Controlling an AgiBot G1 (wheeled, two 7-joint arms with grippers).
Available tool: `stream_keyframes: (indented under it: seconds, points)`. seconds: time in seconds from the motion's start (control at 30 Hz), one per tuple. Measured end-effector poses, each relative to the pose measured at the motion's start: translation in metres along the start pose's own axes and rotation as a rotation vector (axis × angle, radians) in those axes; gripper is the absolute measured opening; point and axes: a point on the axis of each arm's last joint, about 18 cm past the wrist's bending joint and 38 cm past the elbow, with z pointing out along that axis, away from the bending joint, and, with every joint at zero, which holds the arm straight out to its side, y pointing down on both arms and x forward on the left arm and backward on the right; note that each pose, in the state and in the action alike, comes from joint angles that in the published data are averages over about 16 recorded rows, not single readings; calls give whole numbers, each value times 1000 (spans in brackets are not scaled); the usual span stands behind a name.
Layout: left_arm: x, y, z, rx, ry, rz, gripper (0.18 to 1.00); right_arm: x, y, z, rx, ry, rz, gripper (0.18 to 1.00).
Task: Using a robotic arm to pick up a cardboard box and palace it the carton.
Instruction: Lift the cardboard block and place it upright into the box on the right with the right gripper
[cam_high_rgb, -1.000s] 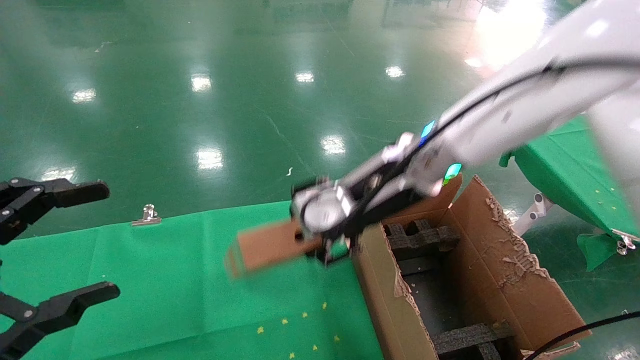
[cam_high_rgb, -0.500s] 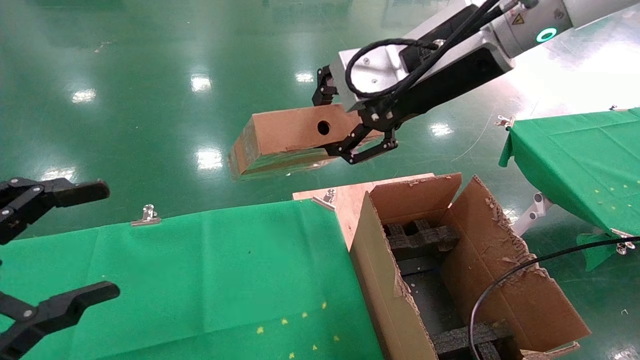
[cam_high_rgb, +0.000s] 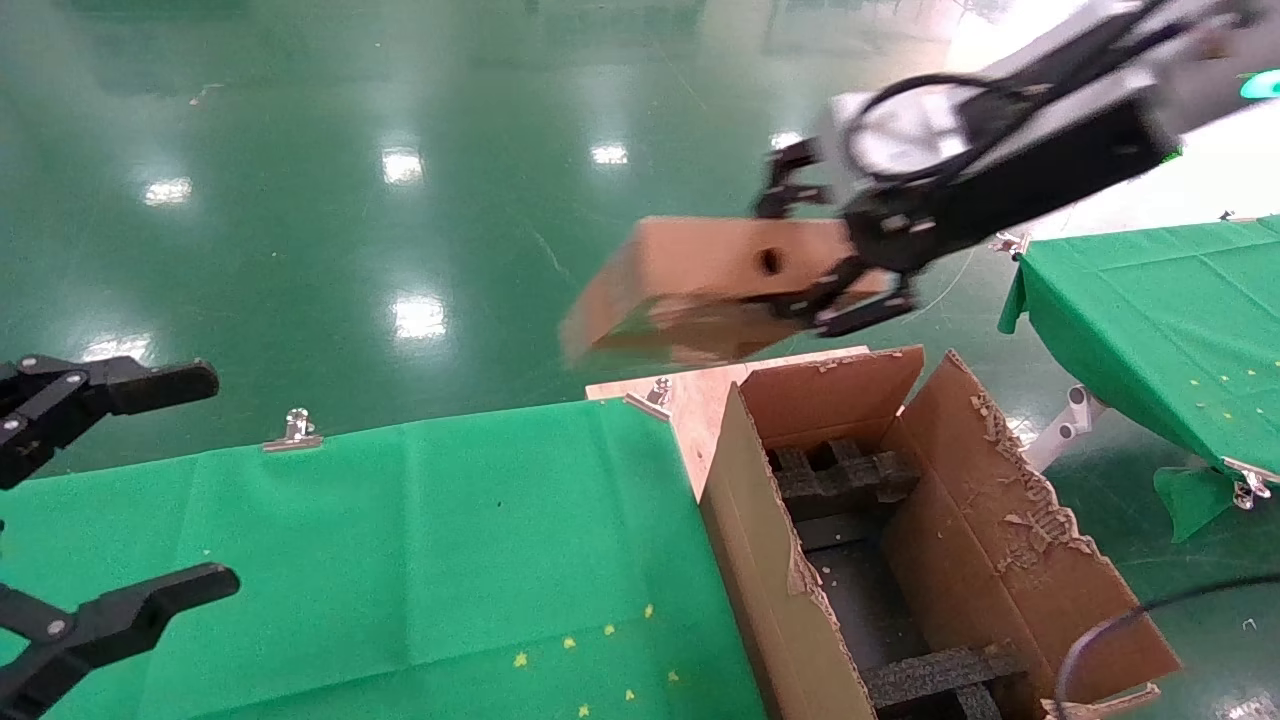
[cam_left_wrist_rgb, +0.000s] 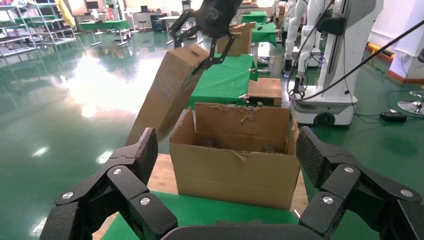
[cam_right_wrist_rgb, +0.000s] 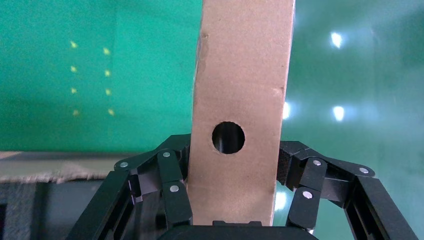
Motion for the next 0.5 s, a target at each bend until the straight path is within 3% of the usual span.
stream_keyframes:
  seconds: [0.5]
  points:
    - [0,0,0,0,0,0,1001,-81,95,-81,-249,52,266,310]
